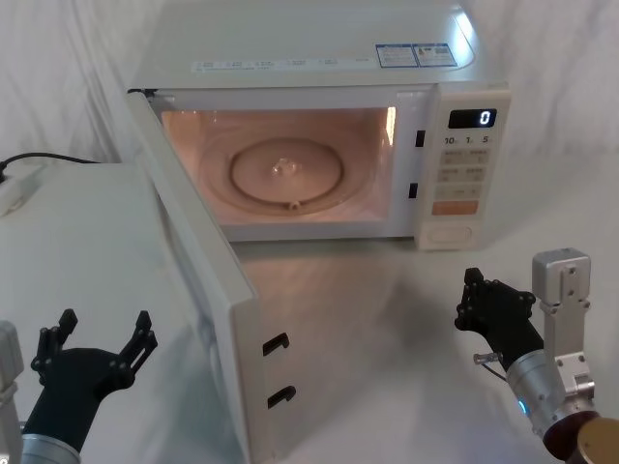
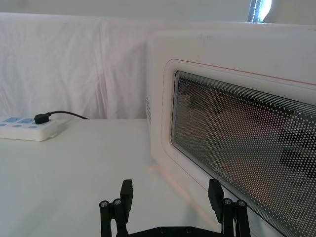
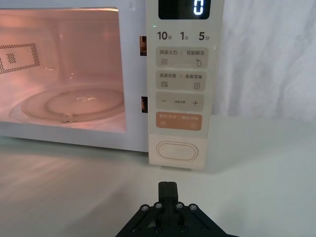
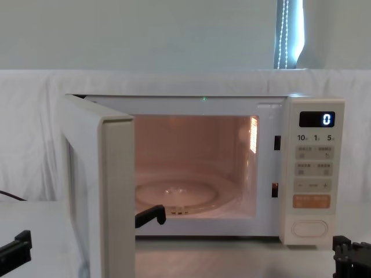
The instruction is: Press the button to open the microwave door with one hand; close the microwave door with the other hand.
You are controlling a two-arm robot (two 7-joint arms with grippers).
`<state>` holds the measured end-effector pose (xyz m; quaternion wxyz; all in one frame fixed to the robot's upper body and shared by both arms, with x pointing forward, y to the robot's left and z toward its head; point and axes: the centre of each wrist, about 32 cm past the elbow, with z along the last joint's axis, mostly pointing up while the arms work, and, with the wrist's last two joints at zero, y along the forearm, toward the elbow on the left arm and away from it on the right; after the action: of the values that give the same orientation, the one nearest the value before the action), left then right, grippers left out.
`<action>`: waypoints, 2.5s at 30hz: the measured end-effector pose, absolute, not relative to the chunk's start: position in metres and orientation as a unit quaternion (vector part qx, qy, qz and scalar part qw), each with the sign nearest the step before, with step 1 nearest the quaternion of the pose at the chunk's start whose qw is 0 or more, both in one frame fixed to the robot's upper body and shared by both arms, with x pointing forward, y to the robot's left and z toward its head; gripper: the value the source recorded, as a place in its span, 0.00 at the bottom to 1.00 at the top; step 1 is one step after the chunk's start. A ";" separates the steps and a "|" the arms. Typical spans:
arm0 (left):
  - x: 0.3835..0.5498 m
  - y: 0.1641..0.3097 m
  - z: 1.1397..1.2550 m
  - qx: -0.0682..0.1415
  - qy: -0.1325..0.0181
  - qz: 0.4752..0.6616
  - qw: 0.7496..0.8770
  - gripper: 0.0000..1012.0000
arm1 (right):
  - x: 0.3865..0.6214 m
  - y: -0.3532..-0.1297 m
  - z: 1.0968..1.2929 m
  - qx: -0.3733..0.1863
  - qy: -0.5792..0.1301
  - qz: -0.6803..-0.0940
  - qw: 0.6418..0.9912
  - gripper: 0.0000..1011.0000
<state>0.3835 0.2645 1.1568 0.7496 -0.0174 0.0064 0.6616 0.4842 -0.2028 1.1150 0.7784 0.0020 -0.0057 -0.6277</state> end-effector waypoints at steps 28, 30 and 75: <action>0.384 0.265 1.157 -0.017 0.006 0.662 0.750 0.24 | 0.484 -0.203 1.115 0.002 -0.006 -0.628 0.778 0.00; 0.384 0.265 1.157 -0.017 0.006 0.662 0.750 0.18 | 0.484 -0.203 1.115 0.002 -0.006 -0.628 0.778 0.00; 0.383 0.269 1.187 -0.063 -0.049 0.624 0.778 0.00 | 0.484 -0.203 1.115 0.002 -0.006 -0.628 0.778 0.00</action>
<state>0.3834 0.2687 1.1868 0.7776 -0.0628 -0.0486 0.6238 0.4842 -0.2028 1.1150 0.7784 0.0020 -0.0057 -0.6277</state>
